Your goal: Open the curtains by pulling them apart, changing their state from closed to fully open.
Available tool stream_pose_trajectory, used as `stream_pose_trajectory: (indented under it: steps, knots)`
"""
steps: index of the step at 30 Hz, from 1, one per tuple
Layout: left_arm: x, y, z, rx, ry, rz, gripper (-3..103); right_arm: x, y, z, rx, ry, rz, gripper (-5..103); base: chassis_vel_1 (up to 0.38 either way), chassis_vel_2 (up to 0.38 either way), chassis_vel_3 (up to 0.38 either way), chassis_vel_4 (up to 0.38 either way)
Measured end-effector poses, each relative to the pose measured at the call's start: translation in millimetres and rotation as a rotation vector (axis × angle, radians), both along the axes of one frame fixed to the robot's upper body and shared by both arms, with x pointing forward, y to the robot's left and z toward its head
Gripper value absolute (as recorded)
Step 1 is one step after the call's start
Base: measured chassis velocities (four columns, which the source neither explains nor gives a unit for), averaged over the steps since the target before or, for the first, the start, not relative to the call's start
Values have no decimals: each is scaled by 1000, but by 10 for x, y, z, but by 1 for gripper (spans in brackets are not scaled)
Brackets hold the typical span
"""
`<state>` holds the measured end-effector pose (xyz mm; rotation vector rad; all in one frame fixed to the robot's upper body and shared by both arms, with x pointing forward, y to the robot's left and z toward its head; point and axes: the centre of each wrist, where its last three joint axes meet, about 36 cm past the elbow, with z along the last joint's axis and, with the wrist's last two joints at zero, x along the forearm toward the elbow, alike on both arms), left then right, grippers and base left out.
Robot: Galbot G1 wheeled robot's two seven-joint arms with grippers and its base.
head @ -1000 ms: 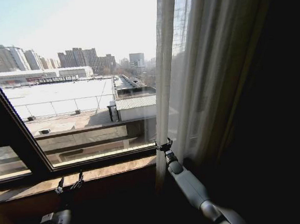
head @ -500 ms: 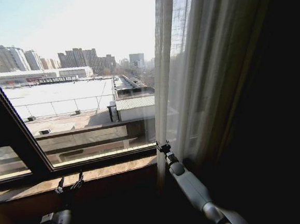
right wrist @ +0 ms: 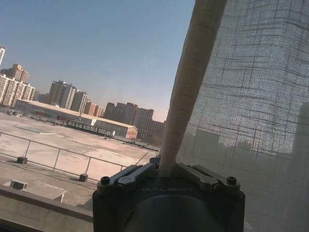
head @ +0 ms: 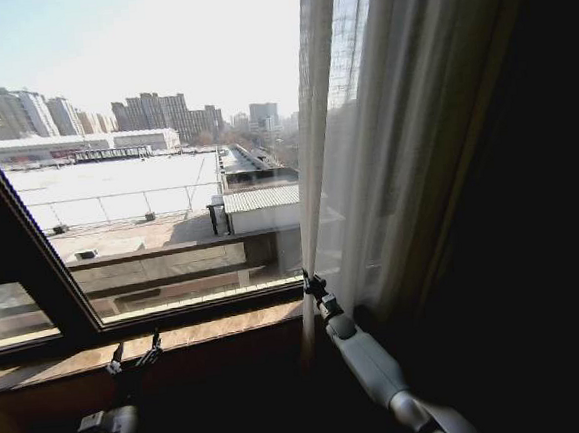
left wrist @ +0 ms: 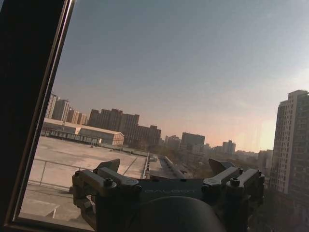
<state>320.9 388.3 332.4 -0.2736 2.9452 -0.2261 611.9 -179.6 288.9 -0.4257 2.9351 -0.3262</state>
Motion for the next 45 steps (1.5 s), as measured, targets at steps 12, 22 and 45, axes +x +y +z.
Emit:
stream_pose_trajectory:
  steps: [12, 22, 45]
  knots:
    - [0, 0, 0, 0, 0, 0, 100, -9, -18, -12, 5, 17, 12, 0, -15, -14, 13, 16]
    - [0, 1, 0, 0, 0, 0, 100, -12, -72, -26, 6, 23, 23, 0, -166, -153, 172, 164]
    - [0, 0, 0, 0, 0, 0, 100, -50, -106, -89, 19, -2, 58, 0, -336, -331, 331, 345]
